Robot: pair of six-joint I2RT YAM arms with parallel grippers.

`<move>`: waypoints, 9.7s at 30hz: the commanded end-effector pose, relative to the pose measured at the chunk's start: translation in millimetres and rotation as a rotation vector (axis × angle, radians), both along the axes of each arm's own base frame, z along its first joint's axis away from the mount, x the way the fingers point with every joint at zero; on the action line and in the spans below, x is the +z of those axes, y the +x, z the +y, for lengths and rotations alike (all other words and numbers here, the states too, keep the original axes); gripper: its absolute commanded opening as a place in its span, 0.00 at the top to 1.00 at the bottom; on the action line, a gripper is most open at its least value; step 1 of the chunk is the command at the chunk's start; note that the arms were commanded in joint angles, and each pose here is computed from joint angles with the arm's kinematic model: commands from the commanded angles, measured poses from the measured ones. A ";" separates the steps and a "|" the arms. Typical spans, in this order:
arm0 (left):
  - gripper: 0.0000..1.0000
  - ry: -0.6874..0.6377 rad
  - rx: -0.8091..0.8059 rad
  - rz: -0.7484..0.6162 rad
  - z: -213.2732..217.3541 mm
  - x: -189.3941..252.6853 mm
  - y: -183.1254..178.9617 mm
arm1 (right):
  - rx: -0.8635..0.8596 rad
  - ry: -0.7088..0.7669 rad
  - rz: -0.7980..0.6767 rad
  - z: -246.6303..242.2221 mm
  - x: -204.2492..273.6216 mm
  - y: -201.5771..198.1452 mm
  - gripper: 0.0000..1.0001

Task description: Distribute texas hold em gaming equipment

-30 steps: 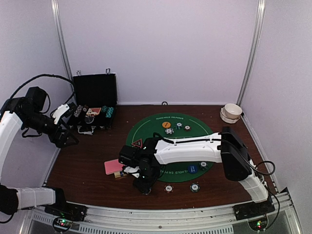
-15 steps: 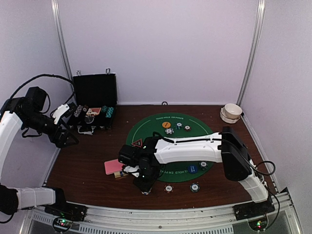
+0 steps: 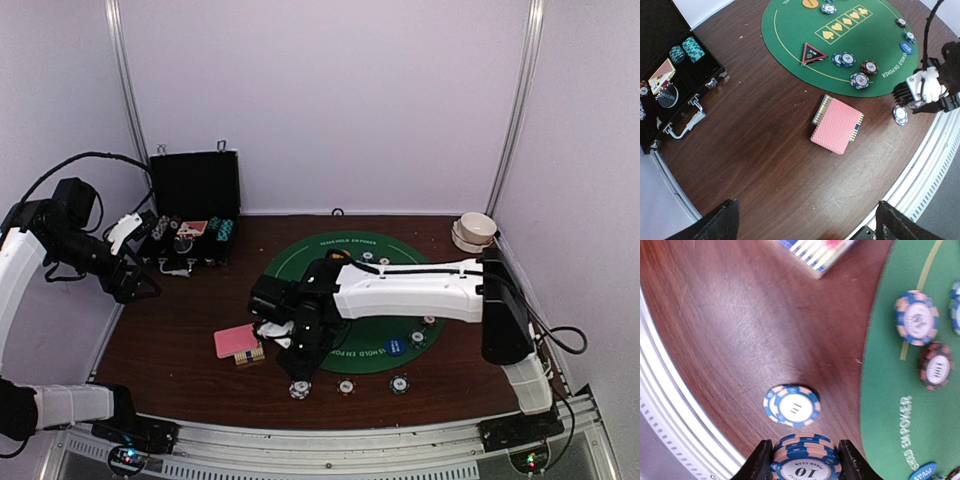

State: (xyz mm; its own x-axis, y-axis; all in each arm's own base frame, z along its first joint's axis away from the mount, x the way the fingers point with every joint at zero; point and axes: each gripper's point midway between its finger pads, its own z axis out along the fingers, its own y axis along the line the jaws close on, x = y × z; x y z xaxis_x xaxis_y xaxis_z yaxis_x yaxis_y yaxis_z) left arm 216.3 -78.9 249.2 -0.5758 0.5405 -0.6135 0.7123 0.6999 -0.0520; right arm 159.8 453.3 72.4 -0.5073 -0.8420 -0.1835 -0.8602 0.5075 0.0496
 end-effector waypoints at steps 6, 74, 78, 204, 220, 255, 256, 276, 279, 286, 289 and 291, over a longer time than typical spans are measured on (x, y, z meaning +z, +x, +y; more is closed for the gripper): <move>0.02 0.002 -0.022 -0.013 -2.0 4.2 -0.7 | -0.241 0.001 -0.064 -76.9 32.6 64.2 1.00; 0.03 -0.005 -0.119 0.160 -20.0 -37.1 -22.0 | -0.520 -0.092 -0.018 -160.0 -42.9 85.2 1.00; 0.02 -0.010 -0.126 0.151 -22.4 -37.1 -22.4 | -0.524 -0.075 -0.010 -160.5 -37.3 81.8 1.00; 0.03 0.464 -0.520 0.156 -105.5 -239.6 33.5 | -0.708 0.387 -0.070 -127.8 91.0 108.1 0.01; 0.44 0.436 -0.539 0.136 -107.1 -232.1 27.8 | -0.693 0.394 -0.056 -122.6 90.7 108.0 0.06; 1.00 0.298 -0.502 0.072 -133.6 -124.1 39.5 | -0.700 0.794 0.328 -40.6 119.1 101.1 0.07; 1.00 0.284 -0.498 0.066 -136.0 -117.1 40.5 | -0.699 0.822 0.360 -34.8 120.7 100.5 0.07; 1.00 0.178 -0.498 0.071 -151.9 -71.7 36.6 | -0.621 1.041 0.581 32.3 138.1 99.0 0.18; 1.00 0.179 -0.500 0.069 -152.0 -71.8 36.8 | -0.609 1.048 0.593 41.1 139.3 100.3 0.22; 1.00 0.199 -0.500 0.077 -148.4 -77.3 35.8 | -0.601 1.071 0.627 49.6 138.9 101.1 0.23; 1.00 0.196 -0.501 0.076 -148.7 -76.7 35.4 | -0.602 1.073 0.637 51.1 137.5 101.3 0.23; 1.00 0.193 -0.501 0.075 -149.2 -75.8 35.7 | -0.601 1.081 0.647 54.2 137.2 101.9 0.24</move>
